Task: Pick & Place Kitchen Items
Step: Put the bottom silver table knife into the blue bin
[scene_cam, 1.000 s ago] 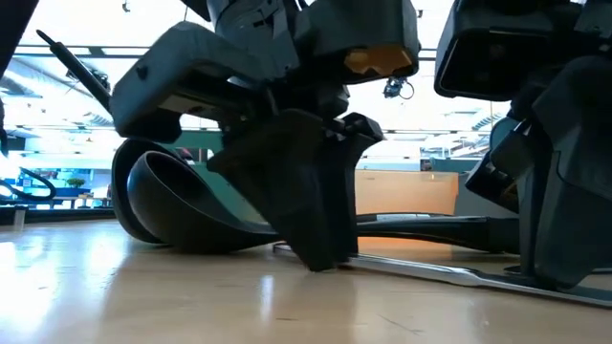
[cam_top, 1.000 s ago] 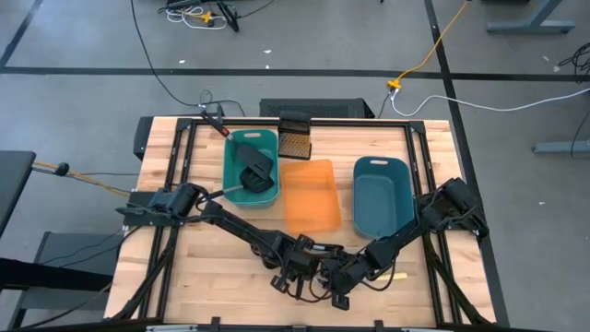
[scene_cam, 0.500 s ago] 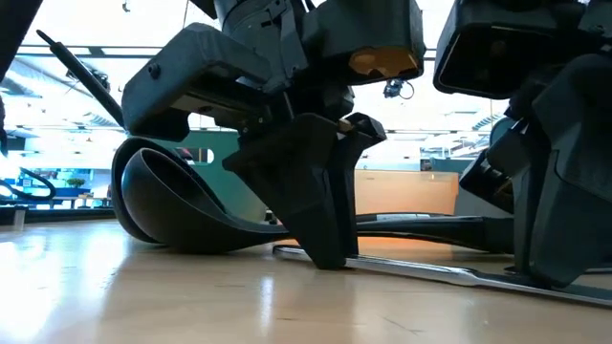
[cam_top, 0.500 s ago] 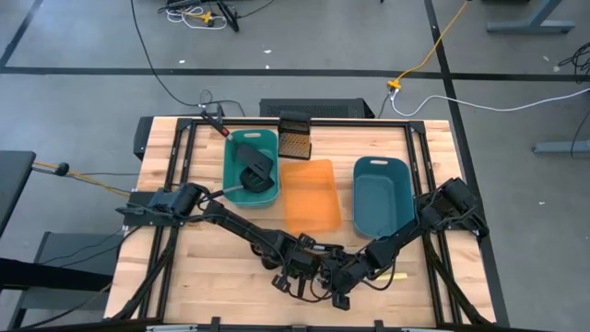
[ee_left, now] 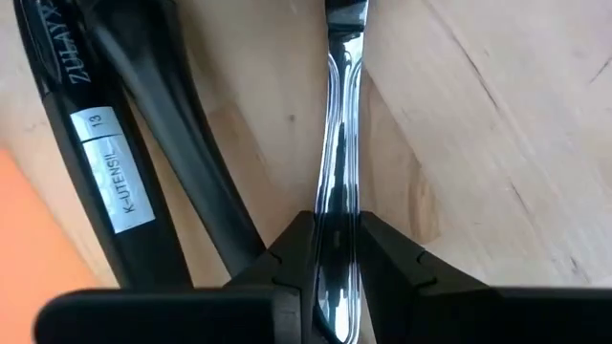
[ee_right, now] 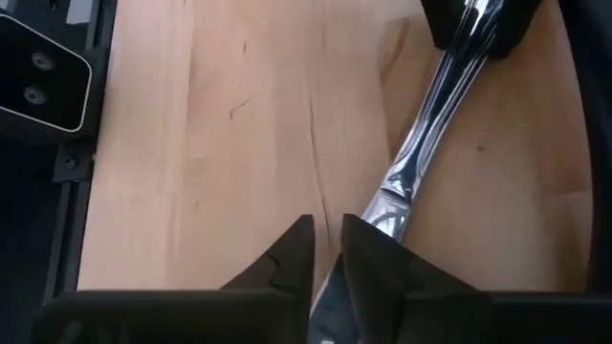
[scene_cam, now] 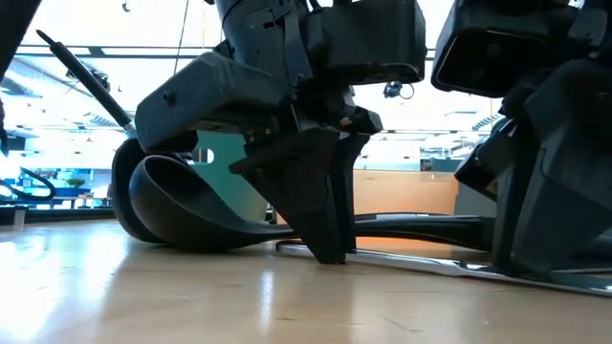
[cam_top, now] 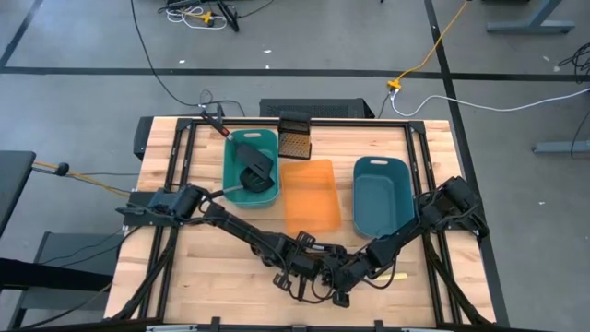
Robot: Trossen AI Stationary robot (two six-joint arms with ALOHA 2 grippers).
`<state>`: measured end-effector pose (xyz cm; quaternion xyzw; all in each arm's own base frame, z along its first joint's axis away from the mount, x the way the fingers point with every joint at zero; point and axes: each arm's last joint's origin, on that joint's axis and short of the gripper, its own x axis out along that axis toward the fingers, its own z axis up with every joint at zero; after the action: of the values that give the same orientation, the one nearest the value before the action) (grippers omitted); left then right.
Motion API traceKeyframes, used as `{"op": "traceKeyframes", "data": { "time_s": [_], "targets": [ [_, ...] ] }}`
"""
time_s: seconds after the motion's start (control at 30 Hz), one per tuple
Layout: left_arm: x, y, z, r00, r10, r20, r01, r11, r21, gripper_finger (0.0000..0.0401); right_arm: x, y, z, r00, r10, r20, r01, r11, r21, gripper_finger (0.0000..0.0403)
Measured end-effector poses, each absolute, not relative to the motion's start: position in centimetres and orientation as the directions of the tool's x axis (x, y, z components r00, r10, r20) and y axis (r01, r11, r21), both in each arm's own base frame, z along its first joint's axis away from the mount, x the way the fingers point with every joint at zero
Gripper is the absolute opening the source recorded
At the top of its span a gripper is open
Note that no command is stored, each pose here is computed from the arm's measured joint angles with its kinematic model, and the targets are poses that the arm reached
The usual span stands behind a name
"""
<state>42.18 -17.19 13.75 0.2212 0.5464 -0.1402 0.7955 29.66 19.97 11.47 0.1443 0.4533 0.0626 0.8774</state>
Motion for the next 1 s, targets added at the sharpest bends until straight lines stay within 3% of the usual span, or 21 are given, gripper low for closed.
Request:
{"op": "traceKeyframes", "data": {
  "time_s": [0.37,1.0],
  "targets": [
    [41.8,-17.9,13.7,0.377,0.061,-0.924,0.456,0.856,0.243,0.0065,29.9,19.9,11.7,0.596,0.229,-0.77,0.057,0.944,0.326,0.0168],
    [41.4,-18.8,13.8,0.402,0.108,-0.909,0.449,0.842,0.299,0.0065,29.5,18.9,12.8,0.605,0.137,-0.784,0.12,0.958,0.26,0.0173]
  ]
}}
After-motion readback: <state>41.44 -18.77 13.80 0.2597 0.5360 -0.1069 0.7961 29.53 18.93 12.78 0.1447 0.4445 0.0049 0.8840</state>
